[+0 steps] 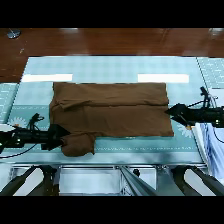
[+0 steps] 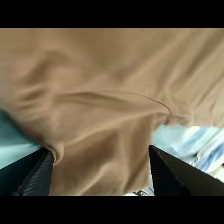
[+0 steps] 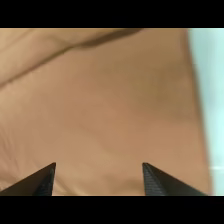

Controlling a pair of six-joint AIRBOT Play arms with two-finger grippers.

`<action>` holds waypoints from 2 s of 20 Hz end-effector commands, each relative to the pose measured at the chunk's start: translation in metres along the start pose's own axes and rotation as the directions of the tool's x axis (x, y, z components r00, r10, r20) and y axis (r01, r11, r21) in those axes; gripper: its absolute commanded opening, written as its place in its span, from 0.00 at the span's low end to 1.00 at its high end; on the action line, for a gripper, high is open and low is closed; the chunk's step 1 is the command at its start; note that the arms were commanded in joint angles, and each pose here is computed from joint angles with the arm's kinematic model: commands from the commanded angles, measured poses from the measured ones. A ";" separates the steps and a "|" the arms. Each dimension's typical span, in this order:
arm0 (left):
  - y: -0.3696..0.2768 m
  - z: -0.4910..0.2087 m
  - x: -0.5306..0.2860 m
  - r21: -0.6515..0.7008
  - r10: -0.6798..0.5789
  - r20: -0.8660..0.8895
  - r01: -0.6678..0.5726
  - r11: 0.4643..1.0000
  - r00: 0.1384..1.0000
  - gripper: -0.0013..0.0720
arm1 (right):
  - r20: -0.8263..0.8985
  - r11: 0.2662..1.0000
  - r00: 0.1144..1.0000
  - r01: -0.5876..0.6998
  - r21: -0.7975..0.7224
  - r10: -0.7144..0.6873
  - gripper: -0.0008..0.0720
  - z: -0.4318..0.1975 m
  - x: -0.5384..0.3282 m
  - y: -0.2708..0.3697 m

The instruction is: Fold the shirts.

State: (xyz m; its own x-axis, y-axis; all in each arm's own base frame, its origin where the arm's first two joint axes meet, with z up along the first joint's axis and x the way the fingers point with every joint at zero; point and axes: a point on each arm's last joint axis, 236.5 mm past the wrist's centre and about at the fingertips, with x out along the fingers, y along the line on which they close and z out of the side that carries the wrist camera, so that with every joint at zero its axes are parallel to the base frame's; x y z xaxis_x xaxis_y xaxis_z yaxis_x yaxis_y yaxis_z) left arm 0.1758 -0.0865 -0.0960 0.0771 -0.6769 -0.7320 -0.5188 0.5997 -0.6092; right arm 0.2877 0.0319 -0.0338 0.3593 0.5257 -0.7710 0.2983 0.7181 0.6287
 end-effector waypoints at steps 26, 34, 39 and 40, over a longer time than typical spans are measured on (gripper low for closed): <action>-0.068 0.028 -0.029 0.300 -0.018 0.053 0.001 0.954 0.998 0.04 | -0.266 0.995 0.963 0.059 0.081 -0.036 0.04 -0.053 0.036 -0.033; -0.095 0.104 -0.099 0.304 -0.065 0.317 -0.037 0.952 0.946 0.04 | -0.050 0.997 0.998 0.035 -0.064 -0.039 0.04 0.062 -0.016 0.021; -0.142 0.157 -0.075 0.327 -0.110 0.318 -0.001 0.945 0.942 0.04 | -0.027 0.996 0.999 -0.032 -0.088 0.030 0.04 0.111 -0.003 0.049; -0.148 0.169 -0.068 0.319 -0.105 0.307 0.002 0.948 0.946 0.04 | -0.040 0.994 0.999 -0.032 -0.103 0.028 0.04 0.115 0.004 0.052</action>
State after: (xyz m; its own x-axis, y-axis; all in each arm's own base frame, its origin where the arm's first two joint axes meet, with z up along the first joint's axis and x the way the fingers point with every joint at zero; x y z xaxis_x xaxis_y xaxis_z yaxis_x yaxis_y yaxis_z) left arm 0.3514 -0.0502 -0.0010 0.3711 -0.5770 -0.7276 -0.2098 0.7112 -0.6710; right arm 0.3784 0.0126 0.0024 0.3204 0.5471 -0.7733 0.2280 0.7478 0.6235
